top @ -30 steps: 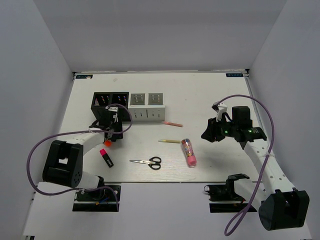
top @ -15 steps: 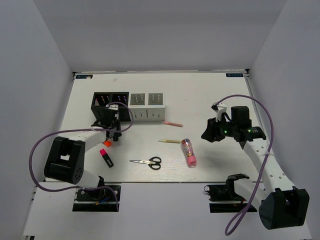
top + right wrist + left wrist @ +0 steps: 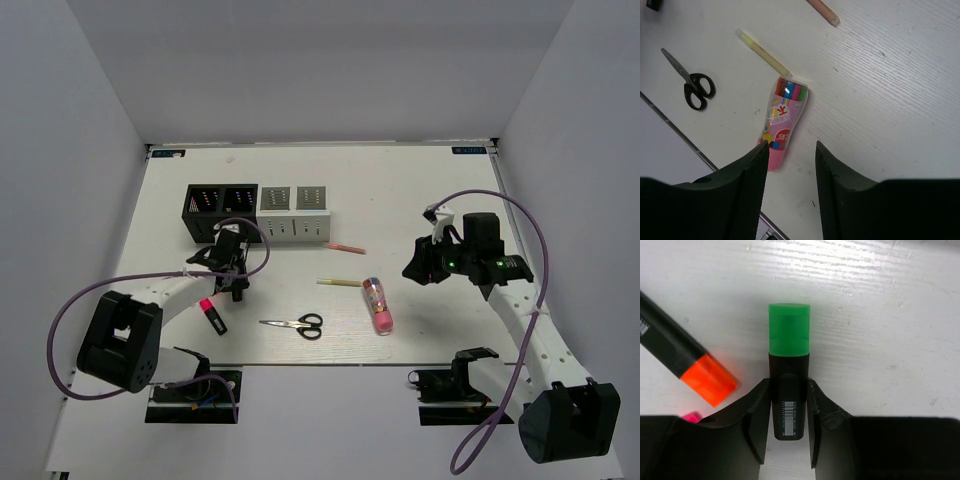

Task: Sort the stationery into containers
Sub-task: Pick up the pen from the center of the board.

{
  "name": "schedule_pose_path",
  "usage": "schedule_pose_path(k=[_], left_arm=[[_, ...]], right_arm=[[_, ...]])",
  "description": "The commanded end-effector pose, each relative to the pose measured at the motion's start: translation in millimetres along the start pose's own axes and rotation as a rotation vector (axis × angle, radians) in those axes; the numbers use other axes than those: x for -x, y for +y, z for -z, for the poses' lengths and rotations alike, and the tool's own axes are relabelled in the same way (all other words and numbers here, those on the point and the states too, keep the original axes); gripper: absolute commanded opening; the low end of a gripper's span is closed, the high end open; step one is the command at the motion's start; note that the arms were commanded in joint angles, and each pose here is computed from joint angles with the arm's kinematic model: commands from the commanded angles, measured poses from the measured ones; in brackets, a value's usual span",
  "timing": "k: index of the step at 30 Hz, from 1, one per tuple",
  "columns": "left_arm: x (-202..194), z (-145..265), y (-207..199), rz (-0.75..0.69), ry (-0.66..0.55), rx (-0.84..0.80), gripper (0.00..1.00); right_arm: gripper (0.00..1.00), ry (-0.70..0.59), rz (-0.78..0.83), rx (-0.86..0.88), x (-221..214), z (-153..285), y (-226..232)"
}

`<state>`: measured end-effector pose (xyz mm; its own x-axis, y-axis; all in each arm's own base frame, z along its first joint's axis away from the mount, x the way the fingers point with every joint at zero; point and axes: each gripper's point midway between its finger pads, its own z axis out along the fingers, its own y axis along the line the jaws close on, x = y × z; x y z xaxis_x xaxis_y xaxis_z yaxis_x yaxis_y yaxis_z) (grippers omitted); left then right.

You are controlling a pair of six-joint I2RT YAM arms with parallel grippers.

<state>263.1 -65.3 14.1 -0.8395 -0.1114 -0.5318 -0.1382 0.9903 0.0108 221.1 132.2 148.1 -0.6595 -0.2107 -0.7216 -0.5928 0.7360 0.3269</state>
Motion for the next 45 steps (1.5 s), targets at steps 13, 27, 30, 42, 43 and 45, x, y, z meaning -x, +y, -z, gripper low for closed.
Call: schedule_pose_path(k=[13,27,30,42,43,45], left_arm=[[-39,-1,13,-0.023,0.157,0.108,0.69],[-51,-12,13,-0.037,0.217,0.128,0.44],[-57,-11,16,-0.033,0.229,0.131,0.37],[-13,23,-8,0.004,0.086,0.000,0.00],[-12,29,-8,0.001,0.091,-0.003,0.00],[15,48,-17,0.012,0.019,-0.053,0.00]], right_arm=[[0.47,-0.061,0.043,0.007,19,9,7],[0.47,-0.063,0.048,-0.010,19,10,5],[0.47,-0.066,0.049,-0.008,19,11,5],[0.48,-0.066,0.046,-0.007,18,10,5],[0.50,-0.067,0.046,-0.008,19,10,5],[0.52,-0.066,0.044,-0.004,18,10,6]])
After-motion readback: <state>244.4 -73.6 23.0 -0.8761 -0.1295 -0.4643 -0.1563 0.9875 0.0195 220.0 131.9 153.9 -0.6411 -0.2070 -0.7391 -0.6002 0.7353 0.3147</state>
